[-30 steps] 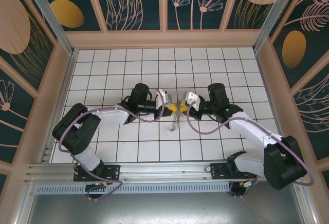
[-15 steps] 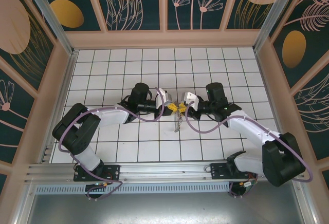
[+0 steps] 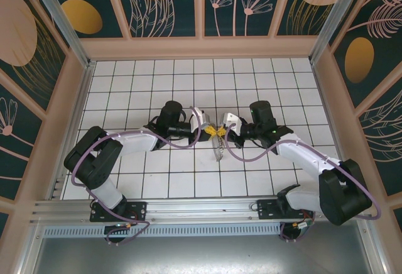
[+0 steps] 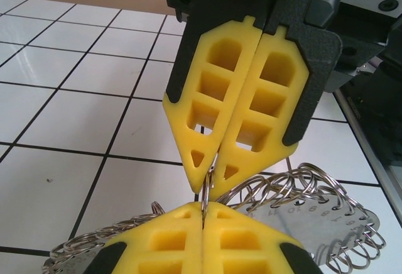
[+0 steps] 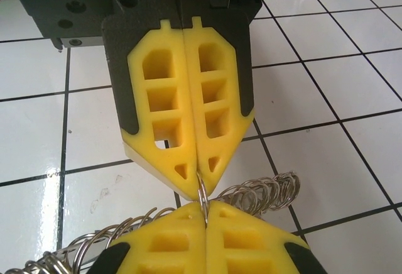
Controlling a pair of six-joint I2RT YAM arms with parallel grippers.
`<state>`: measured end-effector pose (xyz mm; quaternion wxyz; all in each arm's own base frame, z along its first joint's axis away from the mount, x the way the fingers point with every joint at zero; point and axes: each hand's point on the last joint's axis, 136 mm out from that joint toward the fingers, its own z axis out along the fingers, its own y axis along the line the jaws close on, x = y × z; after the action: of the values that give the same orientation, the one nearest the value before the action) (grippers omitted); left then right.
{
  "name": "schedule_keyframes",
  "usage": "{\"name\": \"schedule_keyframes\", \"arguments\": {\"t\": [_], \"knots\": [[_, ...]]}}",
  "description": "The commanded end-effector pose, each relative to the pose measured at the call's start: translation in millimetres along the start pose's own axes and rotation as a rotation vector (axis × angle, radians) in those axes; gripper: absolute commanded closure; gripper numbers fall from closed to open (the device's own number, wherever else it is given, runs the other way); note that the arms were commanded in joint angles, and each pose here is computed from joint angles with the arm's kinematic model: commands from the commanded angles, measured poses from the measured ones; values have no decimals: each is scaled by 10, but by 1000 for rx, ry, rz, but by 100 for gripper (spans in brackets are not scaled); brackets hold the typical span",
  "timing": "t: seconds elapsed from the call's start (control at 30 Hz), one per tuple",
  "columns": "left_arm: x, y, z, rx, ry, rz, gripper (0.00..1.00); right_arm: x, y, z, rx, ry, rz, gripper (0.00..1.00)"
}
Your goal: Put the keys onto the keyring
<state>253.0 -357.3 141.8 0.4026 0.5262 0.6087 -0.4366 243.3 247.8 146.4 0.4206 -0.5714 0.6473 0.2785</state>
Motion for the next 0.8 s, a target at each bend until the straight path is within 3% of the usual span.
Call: {"name": "schedule_keyframes", "arguments": {"t": [0.0, 0.2, 0.27, 0.33, 0.4, 0.43, 0.67, 0.77], "knots": [[-138, 38, -1, -18, -11, 16, 93, -187, -56, -55, 29, -36, -33, 100], [-301, 112, -179, -157, -78, 46, 78, -227, -100, -81, 68, -40, 10, 100], [-368, 134, -280, -220, -116, 59, 66, -223, -108, -83, 83, -47, 12, 100], [-434, 156, -386, -282, -151, 67, 60, -227, -112, -90, 95, -57, 3, 100], [-518, 183, -521, -357, -198, 66, 44, -235, -123, -99, 107, -64, -1, 100], [-576, 209, -623, -411, -230, 64, 4, -237, -124, -99, 111, -66, -4, 100], [-824, 380, -1234, -717, -419, -12, 1, -212, -116, -73, 112, -68, -8, 100], [-752, 536, -1422, -836, -457, -160, 1, -205, -109, -60, 110, -69, -6, 100]]}}
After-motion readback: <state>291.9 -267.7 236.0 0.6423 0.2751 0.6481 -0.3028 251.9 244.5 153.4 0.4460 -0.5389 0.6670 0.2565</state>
